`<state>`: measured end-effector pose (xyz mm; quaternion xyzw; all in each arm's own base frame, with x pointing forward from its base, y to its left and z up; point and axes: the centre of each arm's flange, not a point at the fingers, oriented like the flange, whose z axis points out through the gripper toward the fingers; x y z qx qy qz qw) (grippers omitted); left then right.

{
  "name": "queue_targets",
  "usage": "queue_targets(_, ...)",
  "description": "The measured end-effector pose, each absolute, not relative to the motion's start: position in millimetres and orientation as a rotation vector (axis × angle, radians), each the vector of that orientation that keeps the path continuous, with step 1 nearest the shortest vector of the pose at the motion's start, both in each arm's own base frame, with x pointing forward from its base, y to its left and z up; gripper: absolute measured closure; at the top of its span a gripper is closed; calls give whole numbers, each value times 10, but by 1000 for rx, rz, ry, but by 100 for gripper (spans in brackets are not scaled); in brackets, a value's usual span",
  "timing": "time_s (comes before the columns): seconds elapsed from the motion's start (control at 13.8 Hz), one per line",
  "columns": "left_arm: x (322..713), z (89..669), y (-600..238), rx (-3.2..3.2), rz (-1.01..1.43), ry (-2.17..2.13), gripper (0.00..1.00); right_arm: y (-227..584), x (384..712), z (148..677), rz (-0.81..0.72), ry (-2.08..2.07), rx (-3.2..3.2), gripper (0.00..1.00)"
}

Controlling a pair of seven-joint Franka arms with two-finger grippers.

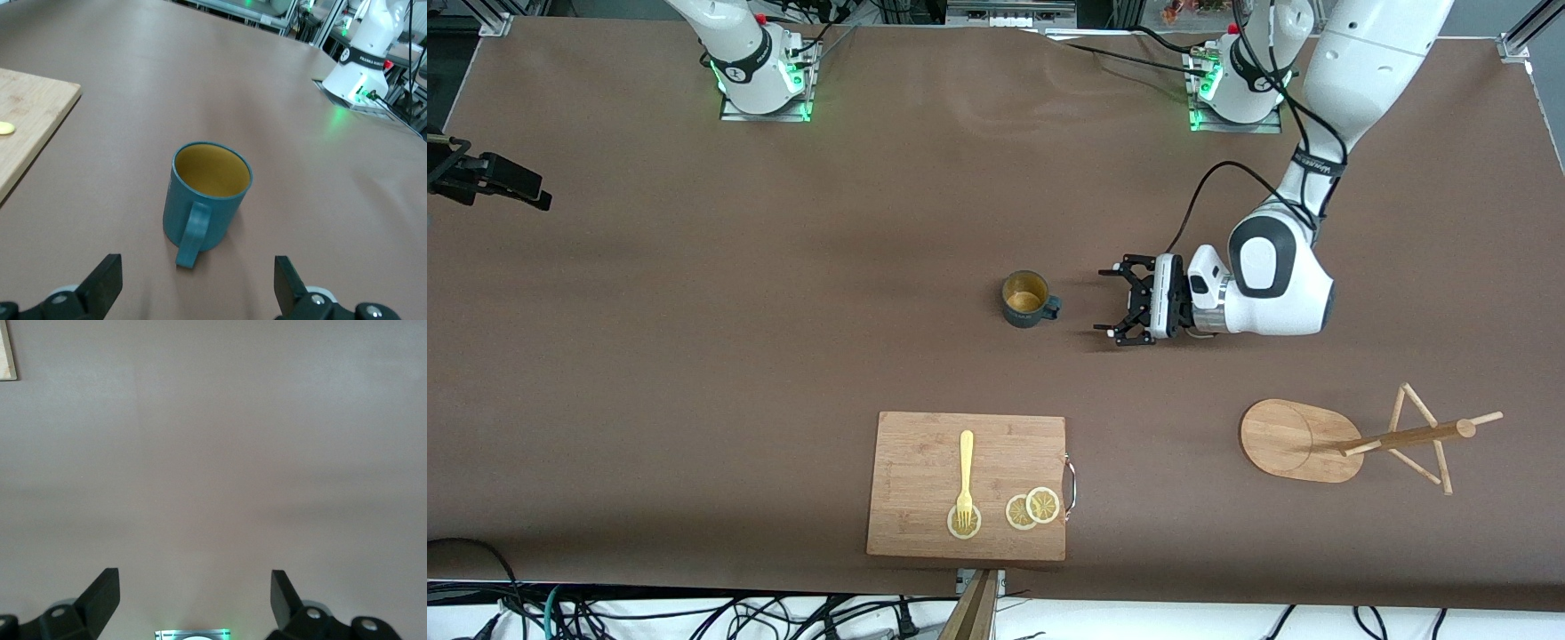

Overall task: Pass cup and hang on rack
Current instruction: 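Move the left gripper toward the mug handle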

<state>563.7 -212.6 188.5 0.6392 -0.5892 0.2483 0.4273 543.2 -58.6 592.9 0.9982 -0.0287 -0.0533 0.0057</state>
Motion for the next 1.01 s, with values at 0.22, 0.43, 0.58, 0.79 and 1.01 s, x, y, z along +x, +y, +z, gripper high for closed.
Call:
queue_targets(0.22, 5535, 1492, -2200, 1558, 700, -1431, 0, -586, 5445, 5896, -178, -90, 3124, 0)
queue_targets(0.43, 5474, 1307, -2239, 1532, 741, -1432, 0, -584, 5439, 5859, -210, -81, 3125, 0)
queue_targets(0.58, 5433, 1219, -2309, 1522, 779, -1412, 0, -583, 5437, 5849, -219, -61, 3127, 0)
queue_targets(0.79, 5350, 1106, -2460, 1528, 795, -1410, 0, -583, 5436, 5848, -221, -19, 3129, 0)
queue_targets(1.01, 5248, 1004, -2507, 1550, 795, -1391, 0, -596, 5434, 5849, -221, 18, 3131, 0)
